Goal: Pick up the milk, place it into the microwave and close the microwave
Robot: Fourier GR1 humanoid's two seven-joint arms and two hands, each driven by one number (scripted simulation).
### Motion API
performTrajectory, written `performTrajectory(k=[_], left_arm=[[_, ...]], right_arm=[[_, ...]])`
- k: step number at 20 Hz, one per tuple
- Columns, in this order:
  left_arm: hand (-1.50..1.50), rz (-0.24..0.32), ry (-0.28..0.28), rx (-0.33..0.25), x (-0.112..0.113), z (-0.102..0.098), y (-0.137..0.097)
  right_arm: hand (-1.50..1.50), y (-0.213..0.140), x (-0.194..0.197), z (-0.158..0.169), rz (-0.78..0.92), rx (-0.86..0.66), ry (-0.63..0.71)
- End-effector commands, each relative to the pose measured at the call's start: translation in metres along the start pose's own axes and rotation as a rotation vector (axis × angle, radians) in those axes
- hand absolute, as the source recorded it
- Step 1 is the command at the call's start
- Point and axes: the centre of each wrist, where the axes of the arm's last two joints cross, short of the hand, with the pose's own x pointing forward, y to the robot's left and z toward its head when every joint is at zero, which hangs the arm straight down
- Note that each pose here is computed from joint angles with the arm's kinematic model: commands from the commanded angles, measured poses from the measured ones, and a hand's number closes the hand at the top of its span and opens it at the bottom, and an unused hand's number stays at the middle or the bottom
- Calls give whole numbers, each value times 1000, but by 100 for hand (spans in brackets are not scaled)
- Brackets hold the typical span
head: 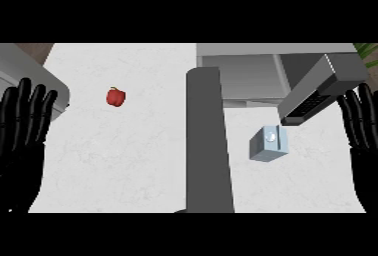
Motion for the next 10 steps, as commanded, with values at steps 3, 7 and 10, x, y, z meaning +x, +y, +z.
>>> performTrajectory(k=[3,7,10], left_arm=[[-150,55,45,-21,-36,-7,-4],[-150,120,158,55,-46,-1,14],[-150,130,160,68,-37,1,32]], right_arm=[[-150,28,-1,-18,-64,50,-34],[-150,67,32,-26,-110,228,-17],[-150,68,36,-25,-120,233,-14]])
